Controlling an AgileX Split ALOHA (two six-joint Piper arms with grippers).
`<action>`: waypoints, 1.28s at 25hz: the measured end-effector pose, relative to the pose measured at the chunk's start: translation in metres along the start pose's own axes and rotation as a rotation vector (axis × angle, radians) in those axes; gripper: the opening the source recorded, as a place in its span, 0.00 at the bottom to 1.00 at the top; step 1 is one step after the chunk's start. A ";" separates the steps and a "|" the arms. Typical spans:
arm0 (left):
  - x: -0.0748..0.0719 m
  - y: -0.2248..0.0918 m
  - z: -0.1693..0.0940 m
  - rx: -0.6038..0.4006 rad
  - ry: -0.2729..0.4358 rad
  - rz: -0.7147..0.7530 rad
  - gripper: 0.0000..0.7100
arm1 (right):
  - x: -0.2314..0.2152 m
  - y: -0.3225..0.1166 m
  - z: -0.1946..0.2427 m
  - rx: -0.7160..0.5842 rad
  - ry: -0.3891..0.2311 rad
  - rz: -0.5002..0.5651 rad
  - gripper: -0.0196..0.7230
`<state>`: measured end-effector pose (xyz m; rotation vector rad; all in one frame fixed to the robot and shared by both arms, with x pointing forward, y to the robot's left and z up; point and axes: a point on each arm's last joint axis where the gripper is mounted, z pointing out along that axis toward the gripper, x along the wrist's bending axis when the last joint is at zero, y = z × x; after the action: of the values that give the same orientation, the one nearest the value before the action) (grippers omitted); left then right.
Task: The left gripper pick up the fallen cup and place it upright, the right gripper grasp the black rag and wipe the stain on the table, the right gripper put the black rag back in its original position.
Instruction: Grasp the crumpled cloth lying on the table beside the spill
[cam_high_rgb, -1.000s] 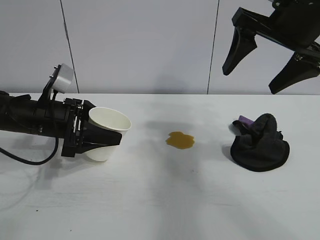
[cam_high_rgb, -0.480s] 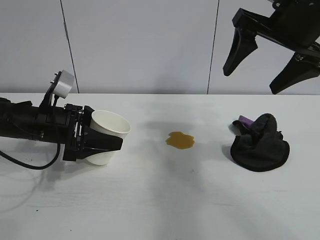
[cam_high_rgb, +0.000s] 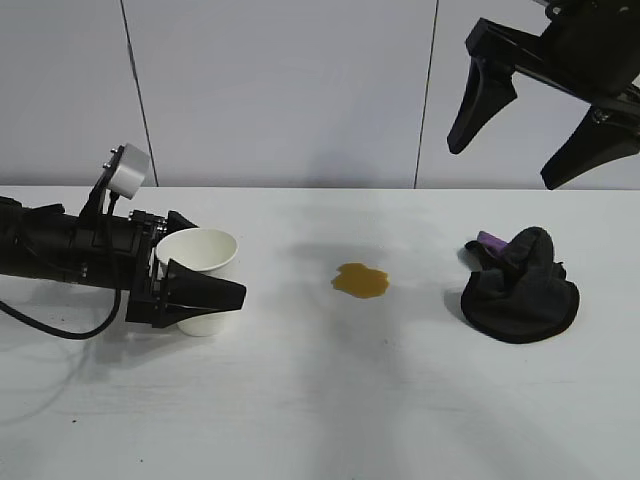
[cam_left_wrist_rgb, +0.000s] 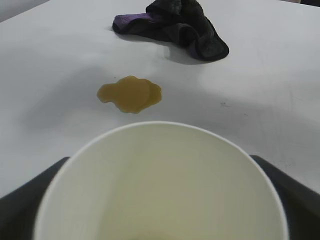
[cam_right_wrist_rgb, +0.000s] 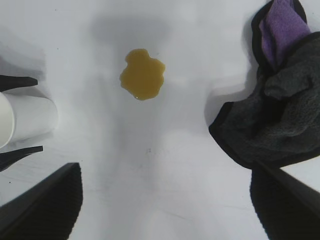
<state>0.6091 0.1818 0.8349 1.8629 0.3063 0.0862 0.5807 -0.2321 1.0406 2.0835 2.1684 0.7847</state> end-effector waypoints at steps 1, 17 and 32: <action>0.000 0.004 -0.001 -0.004 0.003 0.008 0.97 | 0.000 0.000 0.000 0.000 0.000 -0.001 0.88; -0.002 0.068 -0.033 0.002 0.030 -0.246 0.98 | 0.000 0.000 0.000 0.005 -0.002 -0.020 0.88; -0.029 0.157 -0.086 0.314 0.565 -0.789 0.98 | -0.002 -0.001 0.000 0.015 -0.019 -0.093 0.88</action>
<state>0.5893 0.2106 1.0131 1.8621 1.4888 0.0185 0.5797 -0.2337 1.0395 1.9721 2.2487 0.7391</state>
